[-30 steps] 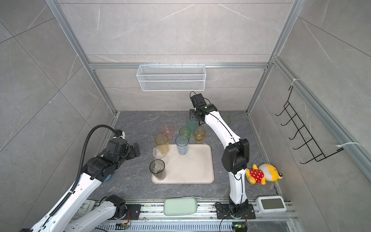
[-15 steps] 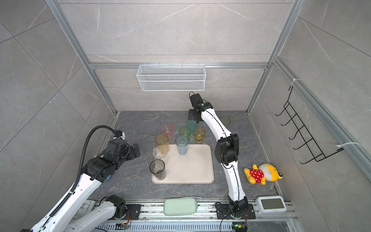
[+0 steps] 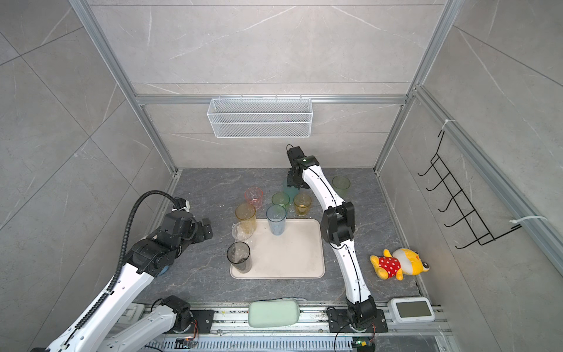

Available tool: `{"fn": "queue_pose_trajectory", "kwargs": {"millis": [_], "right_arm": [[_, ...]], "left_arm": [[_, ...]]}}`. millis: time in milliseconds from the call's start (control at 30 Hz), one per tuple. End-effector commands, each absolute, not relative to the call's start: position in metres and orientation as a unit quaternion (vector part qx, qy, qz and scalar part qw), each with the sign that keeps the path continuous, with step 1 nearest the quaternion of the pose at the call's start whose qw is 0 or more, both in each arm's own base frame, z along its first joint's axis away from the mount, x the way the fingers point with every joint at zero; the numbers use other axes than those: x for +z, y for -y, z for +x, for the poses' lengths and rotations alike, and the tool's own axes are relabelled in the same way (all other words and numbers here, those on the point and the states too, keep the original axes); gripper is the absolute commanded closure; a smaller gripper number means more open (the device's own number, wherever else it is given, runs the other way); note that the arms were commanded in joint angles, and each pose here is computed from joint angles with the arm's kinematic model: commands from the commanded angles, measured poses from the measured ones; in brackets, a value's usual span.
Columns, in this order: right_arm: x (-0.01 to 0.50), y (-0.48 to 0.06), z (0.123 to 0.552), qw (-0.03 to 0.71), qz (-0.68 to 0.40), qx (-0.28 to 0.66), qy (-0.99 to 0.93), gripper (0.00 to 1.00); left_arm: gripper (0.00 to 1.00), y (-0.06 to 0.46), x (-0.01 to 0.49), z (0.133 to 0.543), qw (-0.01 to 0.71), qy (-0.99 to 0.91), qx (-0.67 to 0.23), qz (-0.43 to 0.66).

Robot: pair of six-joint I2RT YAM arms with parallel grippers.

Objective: Place the glasses into the tray
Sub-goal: Pick up the glass from the top-center of the table.

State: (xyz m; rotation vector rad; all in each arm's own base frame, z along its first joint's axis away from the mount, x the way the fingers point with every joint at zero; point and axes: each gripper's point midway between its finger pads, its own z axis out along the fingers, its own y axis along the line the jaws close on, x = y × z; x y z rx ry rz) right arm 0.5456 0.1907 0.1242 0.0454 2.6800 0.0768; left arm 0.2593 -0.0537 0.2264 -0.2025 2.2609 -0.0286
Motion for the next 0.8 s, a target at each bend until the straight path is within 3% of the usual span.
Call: {"fn": "queue_pose_trajectory", "kwargs": {"millis": [0,767], "right_arm": [[0.119,-0.189,0.545,0.218,0.026,0.028,-0.975,0.42],[0.108,-0.188,0.547,0.201,0.028,0.050,-0.978,0.66]], "left_arm": [[0.01,0.050,0.230,0.258,0.430,-0.898,-0.010,-0.089],[0.01,0.050,0.229,0.258,0.429,-0.899,-0.010,-0.090]]}}
